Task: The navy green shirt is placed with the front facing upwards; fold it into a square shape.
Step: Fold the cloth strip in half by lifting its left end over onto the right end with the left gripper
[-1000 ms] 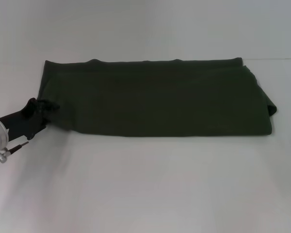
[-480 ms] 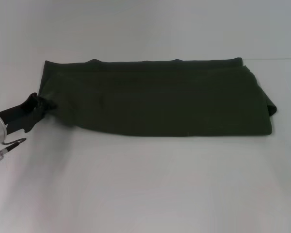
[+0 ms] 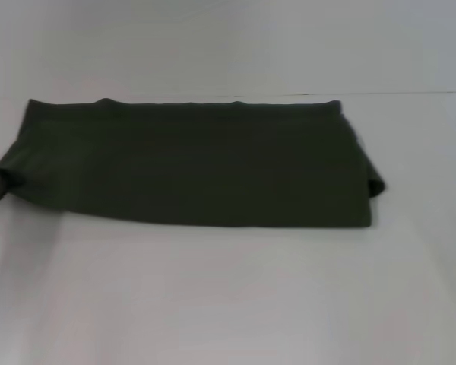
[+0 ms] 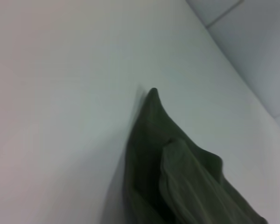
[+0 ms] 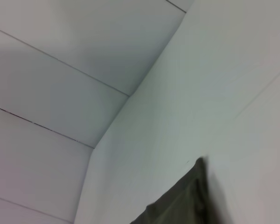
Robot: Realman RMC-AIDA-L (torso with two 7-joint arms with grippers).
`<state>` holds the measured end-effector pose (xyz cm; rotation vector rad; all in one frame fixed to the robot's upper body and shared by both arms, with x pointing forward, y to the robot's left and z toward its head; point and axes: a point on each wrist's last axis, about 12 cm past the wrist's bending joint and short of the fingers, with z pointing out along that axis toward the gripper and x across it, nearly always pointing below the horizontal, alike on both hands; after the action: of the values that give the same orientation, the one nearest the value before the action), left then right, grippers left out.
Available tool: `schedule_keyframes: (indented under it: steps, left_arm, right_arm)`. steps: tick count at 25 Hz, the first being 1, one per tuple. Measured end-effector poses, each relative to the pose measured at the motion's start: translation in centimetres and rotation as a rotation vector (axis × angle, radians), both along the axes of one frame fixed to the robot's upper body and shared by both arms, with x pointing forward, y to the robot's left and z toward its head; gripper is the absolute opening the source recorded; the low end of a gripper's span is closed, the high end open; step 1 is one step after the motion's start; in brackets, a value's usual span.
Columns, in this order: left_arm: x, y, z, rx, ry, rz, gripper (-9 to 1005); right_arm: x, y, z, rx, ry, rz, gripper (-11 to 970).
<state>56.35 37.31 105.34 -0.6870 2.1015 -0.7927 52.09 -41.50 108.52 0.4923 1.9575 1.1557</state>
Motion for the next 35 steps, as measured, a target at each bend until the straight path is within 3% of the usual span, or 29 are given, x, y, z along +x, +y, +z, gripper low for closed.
schedule_keyframes:
  steps: [7,13,19,21,22,29,35]
  left_arm:
    - [-0.9,2.0,-0.2,0.058,0.018,0.064,19]
    - [0.3,-0.2,2.8,0.030,-0.096,-0.103,19]
    - [3.2,-4.3,7.3,-0.019,-0.239,-0.329,19]
    - [4.6,-6.8,8.8,-0.018,-0.268,-0.429,19]
    - [4.6,-6.8,8.8,-0.018,-0.268,-0.429,18]
    - [6.7,-14.5,10.7,0.019,-0.301,-0.655,18]
    - [7.0,-19.9,10.7,0.123,-0.303,-0.796,18]
  right_arm:
    - [0.4,-0.1,0.1,-0.010,-0.001,-0.012,914]
    - [0.4,0.1,0.1,-0.009,-0.001,0.003,914]
    - [0.4,0.3,0.1,-0.012,-0.005,0.008,914]
    - [0.4,0.3,0.1,-0.012,-0.005,0.010,914]
    - [0.4,0.4,0.1,-0.012,-0.005,0.011,914]
    - [0.4,0.6,0.0,-0.007,-0.004,0.018,914]
    - [0.5,0.8,0.0,-0.004,-0.006,0.023,914]
